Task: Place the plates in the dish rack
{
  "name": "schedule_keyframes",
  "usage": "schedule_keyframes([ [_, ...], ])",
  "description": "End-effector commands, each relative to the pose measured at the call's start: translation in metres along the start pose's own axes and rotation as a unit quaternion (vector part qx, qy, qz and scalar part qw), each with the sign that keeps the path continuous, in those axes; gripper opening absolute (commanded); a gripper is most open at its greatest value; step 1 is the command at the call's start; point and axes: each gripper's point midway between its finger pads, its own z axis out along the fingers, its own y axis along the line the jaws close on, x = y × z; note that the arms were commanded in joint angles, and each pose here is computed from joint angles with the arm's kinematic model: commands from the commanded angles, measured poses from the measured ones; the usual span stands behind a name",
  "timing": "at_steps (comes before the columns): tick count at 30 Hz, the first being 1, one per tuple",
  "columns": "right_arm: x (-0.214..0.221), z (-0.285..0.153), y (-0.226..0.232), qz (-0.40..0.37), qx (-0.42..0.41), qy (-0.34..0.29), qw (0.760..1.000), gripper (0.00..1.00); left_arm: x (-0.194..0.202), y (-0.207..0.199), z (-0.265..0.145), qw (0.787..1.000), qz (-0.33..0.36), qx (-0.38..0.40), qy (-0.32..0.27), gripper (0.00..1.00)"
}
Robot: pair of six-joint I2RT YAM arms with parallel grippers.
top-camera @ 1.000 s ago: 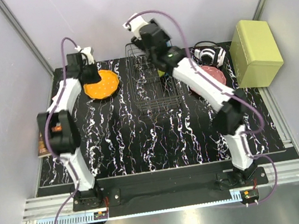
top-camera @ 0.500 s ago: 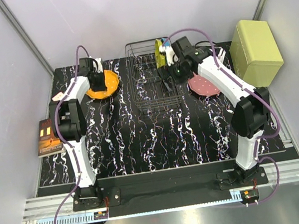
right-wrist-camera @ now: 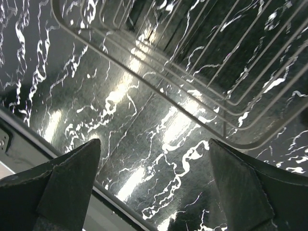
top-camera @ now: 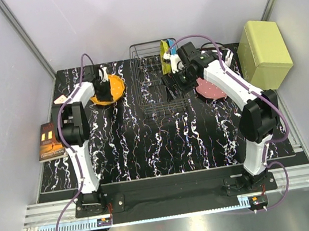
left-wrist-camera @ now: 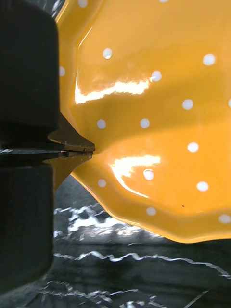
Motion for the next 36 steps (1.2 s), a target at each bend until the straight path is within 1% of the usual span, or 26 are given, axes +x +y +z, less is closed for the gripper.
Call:
schedule_keyframes([
  [1, 0.016, -0.006, 0.011, -0.014, -0.029, 0.018, 0.999, 1.0, 0.056, -0.035, -0.024, 0.994, -0.041, 0.052, 0.087, 0.0],
  [3, 0.02, -0.004, 0.01, -0.019, -0.034, 0.025, 0.999, 1.0, 0.068, -0.044, -0.04, 0.993, -0.053, 0.058, 0.092, 0.0],
  [4, 0.022, -0.003, 0.011, -0.019, -0.036, 0.027, 0.999, 1.0, 0.095, -0.048, -0.043, 0.989, -0.063, 0.058, 0.122, 0.0],
  [6, 0.024, -0.002, 0.012, -0.02, -0.04, 0.03, 0.999, 0.99, 0.112, -0.058, -0.062, 0.984, -0.099, 0.06, 0.133, 0.0],
  [7, 0.027, -0.001, 0.013, -0.018, -0.045, 0.034, 0.998, 0.98, 0.145, -0.059, -0.067, 0.977, -0.122, 0.057, 0.167, 0.0],
  [8, 0.03, 0.001, 0.015, -0.018, -0.051, 0.04, 0.998, 0.98, 0.158, -0.066, -0.074, 0.972, -0.137, 0.067, 0.177, 0.0],
  [9, 0.034, 0.001, 0.014, -0.017, -0.053, 0.046, 0.997, 0.99, 0.161, -0.072, -0.088, 0.973, -0.146, 0.071, 0.167, 0.0],
  [10, 0.039, 0.003, 0.013, -0.015, -0.05, 0.049, 0.997, 0.98, 0.188, -0.078, -0.092, 0.969, -0.142, 0.071, 0.188, 0.0],
  [11, 0.039, -0.001, 0.015, -0.017, -0.049, 0.04, 0.998, 0.97, 0.196, -0.083, -0.097, 0.969, -0.138, 0.073, 0.191, 0.0],
  [12, 0.04, -0.002, 0.014, -0.014, -0.046, 0.036, 0.998, 0.97, 0.215, -0.093, -0.104, 0.969, -0.123, 0.079, 0.2, 0.0],
  [14, 0.046, -0.004, 0.015, 0.006, -0.042, 0.028, 0.999, 0.97, 0.229, -0.107, -0.107, 0.969, -0.105, 0.097, 0.202, 0.0],
  [15, 0.049, -0.006, 0.017, 0.011, -0.044, 0.025, 0.999, 0.96, 0.25, -0.11, -0.107, 0.966, -0.097, 0.1, 0.22, 0.0],
  [16, 0.057, -0.003, 0.02, 0.022, -0.054, 0.028, 0.998, 0.96, 0.258, -0.124, -0.104, 0.968, -0.068, 0.113, 0.213, 0.0],
  [18, 0.06, -0.011, 0.029, 0.024, -0.072, 0.015, 0.997, 0.96, 0.274, -0.134, -0.105, 0.969, -0.05, 0.123, 0.211, 0.0],
  [20, 0.067, -0.011, 0.036, 0.026, -0.091, 0.014, 0.995, 0.96, 0.274, -0.154, -0.105, 0.97, -0.004, 0.141, 0.196, 0.0],
  [21, 0.069, -0.01, 0.038, 0.044, -0.093, 0.016, 0.995, 0.96, 0.277, -0.166, -0.107, 0.969, 0.02, 0.151, 0.194, 0.0],
  [25, 0.081, -0.006, 0.035, 0.041, -0.088, 0.021, 0.995, 0.97, 0.289, -0.196, -0.114, 0.96, 0.074, 0.186, 0.196, 0.0],
  [28, 0.086, -0.006, 0.033, 0.04, -0.084, 0.019, 0.996, 0.97, 0.288, -0.212, -0.122, 0.957, 0.11, 0.204, 0.174, 0.0],
  [29, 0.086, -0.008, 0.032, 0.039, -0.08, 0.015, 0.996, 0.96, 0.28, -0.216, -0.129, 0.958, 0.116, 0.212, 0.152, 0.0],
  [30, 0.084, -0.009, 0.03, 0.043, -0.075, 0.007, 0.996, 0.78, 0.269, -0.217, -0.134, 0.962, 0.12, 0.21, 0.128, 0.09],
  [31, 0.087, -0.01, 0.031, 0.044, -0.08, 0.008, 0.996, 0.67, 0.255, -0.212, -0.137, 0.969, 0.125, 0.192, 0.096, 0.21],
  [32, 0.087, -0.016, 0.032, 0.042, -0.08, 0.0, 0.996, 0.62, 0.236, -0.213, -0.156, 0.97, 0.131, 0.197, 0.049, 0.32],
  [33, 0.086, -0.021, 0.026, 0.06, -0.066, -0.008, 0.996, 0.62, 0.227, -0.205, -0.163, 0.974, 0.126, 0.185, 0.027, 0.46],
  [34, 0.089, -0.03, 0.027, 0.068, -0.061, -0.019, 0.996, 0.64, 0.215, -0.195, -0.17, 0.98, 0.117, 0.162, -0.005, 0.64],
  [35, 0.09, -0.035, 0.027, 0.074, -0.06, -0.027, 0.995, 0.66, 0.199, -0.192, -0.191, 0.981, 0.097, 0.162, -0.053, 0.73],
  [36, 0.093, -0.034, 0.029, 0.092, -0.066, -0.034, 0.993, 0.7, 0.194, -0.178, -0.196, 0.985, 0.071, 0.141, -0.072, 0.79],
])
